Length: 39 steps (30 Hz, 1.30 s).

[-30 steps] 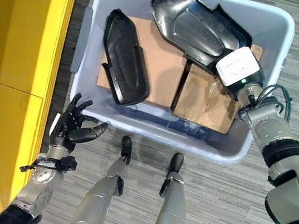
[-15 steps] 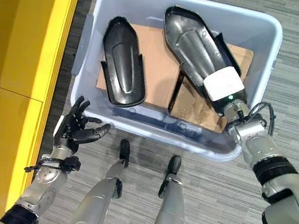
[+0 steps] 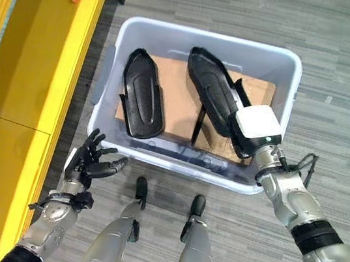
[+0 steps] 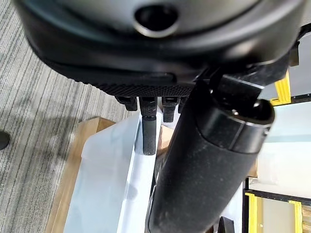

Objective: Move parts from the plastic box to the shelf.

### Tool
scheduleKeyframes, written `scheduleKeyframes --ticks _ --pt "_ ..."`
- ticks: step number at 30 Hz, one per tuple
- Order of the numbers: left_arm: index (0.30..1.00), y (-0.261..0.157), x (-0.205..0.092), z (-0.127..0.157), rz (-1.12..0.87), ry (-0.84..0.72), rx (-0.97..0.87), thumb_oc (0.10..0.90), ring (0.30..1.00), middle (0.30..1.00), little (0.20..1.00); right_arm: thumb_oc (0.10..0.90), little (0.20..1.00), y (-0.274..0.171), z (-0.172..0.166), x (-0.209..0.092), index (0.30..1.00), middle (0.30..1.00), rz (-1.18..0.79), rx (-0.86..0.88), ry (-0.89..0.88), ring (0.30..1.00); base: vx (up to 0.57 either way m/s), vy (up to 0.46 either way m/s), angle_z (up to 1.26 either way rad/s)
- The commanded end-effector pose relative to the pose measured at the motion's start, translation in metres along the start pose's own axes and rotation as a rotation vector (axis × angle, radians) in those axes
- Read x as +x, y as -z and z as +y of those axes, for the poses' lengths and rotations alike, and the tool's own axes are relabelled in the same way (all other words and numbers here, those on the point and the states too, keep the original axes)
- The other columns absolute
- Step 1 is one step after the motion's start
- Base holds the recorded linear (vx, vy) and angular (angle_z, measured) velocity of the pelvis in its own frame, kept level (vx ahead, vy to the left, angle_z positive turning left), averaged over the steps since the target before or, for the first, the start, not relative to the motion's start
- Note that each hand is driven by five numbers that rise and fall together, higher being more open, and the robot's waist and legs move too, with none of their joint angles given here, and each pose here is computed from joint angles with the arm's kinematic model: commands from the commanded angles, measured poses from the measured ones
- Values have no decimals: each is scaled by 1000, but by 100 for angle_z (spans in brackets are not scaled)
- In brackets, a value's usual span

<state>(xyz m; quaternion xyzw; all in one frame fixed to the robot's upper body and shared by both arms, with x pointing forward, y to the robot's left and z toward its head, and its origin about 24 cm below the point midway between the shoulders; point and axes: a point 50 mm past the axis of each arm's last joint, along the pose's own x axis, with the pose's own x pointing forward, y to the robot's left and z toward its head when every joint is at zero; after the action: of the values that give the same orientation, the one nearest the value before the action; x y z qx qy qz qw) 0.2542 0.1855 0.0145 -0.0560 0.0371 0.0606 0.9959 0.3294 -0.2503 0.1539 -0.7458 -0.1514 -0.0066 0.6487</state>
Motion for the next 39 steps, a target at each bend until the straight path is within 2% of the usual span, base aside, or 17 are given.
scheduleKeyframes --ticks 1,10,13,16,22,28,39 --pt "1000 -1 -5 18 -19 -35 49 900 1000 1000 1000 400 300 -16 -44 12 300 300 -54 130 263 300 57 4 1" --pt "1000 18 -23 38 73 -57 108 900 1000 1000 1000 400 300 -41 -39 -17 300 300 -121 343 307 300 55 6 -4" --pt "1000 21 -27 41 89 -59 120 900 1000 1000 1000 400 300 -45 -39 -22 300 300 -135 362 309 300 9 -2 3" --pt "1000 25 -31 44 109 -71 125 900 1000 1000 1000 400 300 -48 -35 -29 300 300 -141 392 288 300 27 -4 7" --pt "1000 32 -38 50 140 -116 133 900 1000 1000 1000 400 300 -62 -9 -49 300 300 -121 567 201 300 15 -33 -2" --pt "1000 40 -45 49 172 -109 126 900 1000 1000 1000 400 300 -71 -5 -54 300 300 -151 621 158 300 13 -69 -19" --pt "1000 45 -48 46 191 -125 87 900 1000 1000 1000 400 300 -81 -18 -43 300 300 -237 638 192 300 -36 -129 -7"
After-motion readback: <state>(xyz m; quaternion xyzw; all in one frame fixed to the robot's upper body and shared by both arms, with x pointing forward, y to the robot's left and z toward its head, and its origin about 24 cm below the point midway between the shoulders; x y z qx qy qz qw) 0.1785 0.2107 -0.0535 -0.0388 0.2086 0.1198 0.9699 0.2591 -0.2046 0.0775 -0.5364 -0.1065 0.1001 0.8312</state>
